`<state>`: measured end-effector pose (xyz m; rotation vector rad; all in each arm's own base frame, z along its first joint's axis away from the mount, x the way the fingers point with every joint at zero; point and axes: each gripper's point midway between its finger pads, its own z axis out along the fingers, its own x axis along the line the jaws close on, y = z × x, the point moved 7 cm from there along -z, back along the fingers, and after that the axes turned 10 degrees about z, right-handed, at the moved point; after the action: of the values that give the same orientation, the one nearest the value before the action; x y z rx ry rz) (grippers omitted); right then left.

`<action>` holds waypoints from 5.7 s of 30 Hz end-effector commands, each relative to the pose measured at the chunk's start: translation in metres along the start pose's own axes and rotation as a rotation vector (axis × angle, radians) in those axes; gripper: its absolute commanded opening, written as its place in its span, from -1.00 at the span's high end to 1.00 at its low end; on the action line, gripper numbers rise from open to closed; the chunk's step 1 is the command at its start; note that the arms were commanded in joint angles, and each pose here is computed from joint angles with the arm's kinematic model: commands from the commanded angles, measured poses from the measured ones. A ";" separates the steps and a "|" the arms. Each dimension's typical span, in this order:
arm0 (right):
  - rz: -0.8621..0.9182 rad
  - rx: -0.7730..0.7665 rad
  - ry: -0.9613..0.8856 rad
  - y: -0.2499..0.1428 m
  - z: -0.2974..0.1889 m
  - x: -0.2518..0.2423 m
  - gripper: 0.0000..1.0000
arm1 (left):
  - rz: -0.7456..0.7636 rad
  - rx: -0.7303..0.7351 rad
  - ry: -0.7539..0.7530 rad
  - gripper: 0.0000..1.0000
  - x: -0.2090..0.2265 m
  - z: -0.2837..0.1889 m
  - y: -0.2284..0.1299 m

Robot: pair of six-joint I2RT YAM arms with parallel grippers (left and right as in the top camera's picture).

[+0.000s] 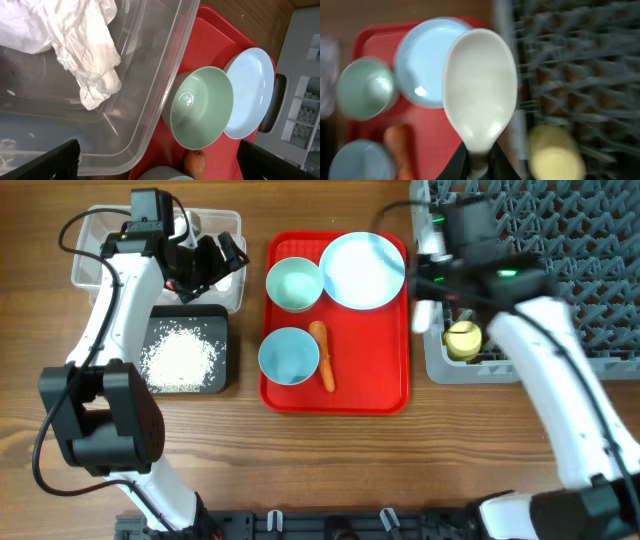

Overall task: Sort waste into correct bins and load items into the dishwasher rack
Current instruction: 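Carry the white spoon right and drop it into the dish rack, then reach the right gripper to the light-blue plate rim and grasp it, then lift the plate right and stand it upright in the dish rack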

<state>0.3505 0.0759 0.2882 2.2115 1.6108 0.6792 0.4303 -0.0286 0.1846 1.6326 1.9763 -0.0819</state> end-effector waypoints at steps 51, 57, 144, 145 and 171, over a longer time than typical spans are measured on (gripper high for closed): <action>1.061 0.163 -0.447 -0.022 0.069 -0.242 -0.18 | 0.015 0.009 0.010 -1.00 -0.004 -0.009 -0.004; 0.863 0.201 -0.308 -0.014 0.072 -0.233 -0.53 | 0.015 0.008 0.010 -1.00 -0.004 -0.009 -0.004; 0.047 0.210 -0.079 -0.050 0.245 0.016 0.91 | 0.224 -0.365 0.279 -1.00 -0.064 -0.119 0.001; 0.041 0.203 -0.074 -0.049 0.245 0.017 0.91 | 0.224 -0.364 0.279 -1.00 -0.064 -0.119 0.001; -0.048 -0.088 -0.015 0.040 0.215 0.027 0.91 | 0.223 -0.362 0.280 -1.00 -0.064 -0.119 0.001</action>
<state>0.4880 0.1039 0.1040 2.2282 1.6033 0.6776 0.3910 -0.0389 0.3141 1.6805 1.8353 0.5724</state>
